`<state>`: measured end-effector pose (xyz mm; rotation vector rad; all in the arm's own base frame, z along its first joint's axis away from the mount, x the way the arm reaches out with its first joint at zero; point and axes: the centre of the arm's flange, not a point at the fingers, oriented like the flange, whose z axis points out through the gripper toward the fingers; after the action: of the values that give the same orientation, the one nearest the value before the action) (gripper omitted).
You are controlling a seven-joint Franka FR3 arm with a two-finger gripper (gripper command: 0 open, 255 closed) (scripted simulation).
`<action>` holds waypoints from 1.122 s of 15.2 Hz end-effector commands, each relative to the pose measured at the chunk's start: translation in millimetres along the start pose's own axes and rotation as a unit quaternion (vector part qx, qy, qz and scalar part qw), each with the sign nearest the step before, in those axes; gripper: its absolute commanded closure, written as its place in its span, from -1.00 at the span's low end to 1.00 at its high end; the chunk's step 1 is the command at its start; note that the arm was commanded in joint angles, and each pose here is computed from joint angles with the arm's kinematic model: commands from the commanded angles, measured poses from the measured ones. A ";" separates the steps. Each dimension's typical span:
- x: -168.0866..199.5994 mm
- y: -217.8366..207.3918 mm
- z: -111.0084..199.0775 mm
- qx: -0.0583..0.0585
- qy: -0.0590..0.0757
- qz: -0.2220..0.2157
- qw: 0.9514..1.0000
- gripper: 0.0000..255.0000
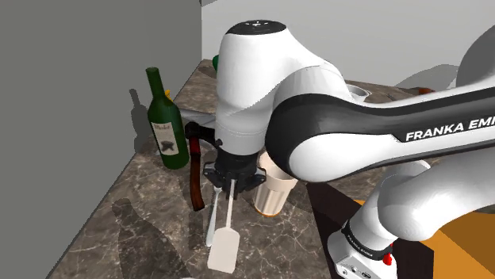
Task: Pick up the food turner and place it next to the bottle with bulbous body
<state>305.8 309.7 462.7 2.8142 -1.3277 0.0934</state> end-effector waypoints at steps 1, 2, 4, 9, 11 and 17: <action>-1.4 1.1 9.8 0.000 0.000 0.000 1.000 1.00; -1.8 1.1 15.1 0.000 0.000 0.000 1.000 1.00; -2.5 1.1 25.6 0.000 0.000 0.000 1.000 1.00; -4.2 1.1 52.0 0.000 0.000 0.000 1.000 1.00; -4.9 1.1 62.5 0.000 0.000 0.000 1.000 1.00; -7.0 1.1 94.1 0.000 0.000 0.000 1.000 1.00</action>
<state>303.9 309.8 374.5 2.8141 -1.3279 0.0936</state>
